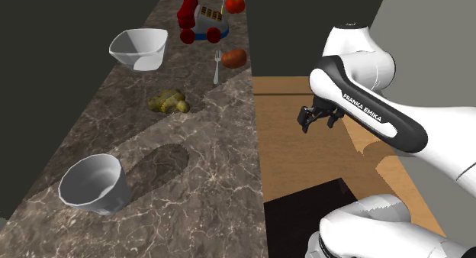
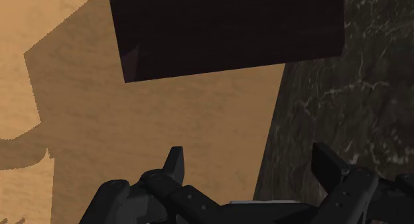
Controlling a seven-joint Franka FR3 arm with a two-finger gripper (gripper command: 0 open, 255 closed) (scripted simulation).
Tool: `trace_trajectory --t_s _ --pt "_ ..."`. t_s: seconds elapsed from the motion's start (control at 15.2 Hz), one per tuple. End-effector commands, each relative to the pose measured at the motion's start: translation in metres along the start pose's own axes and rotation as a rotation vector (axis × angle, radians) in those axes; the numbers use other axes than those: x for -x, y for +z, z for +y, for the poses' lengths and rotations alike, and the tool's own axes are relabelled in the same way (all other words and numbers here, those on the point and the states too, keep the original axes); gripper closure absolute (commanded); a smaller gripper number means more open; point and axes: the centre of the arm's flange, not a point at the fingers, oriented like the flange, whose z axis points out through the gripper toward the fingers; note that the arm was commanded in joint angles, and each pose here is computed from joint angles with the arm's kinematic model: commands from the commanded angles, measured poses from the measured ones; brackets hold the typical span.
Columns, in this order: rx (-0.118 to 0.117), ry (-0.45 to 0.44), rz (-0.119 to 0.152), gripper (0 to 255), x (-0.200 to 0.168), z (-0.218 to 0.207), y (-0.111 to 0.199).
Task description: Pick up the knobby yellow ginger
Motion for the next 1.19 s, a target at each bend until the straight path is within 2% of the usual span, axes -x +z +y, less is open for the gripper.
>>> trace_trajectory --t_s 0.0,1.12 --pt "0.000 0.000 0.000 0 0.000 0.000 0.000" --pt "-0.033 -0.286 0.041 0 -0.094 -0.188 -0.049"
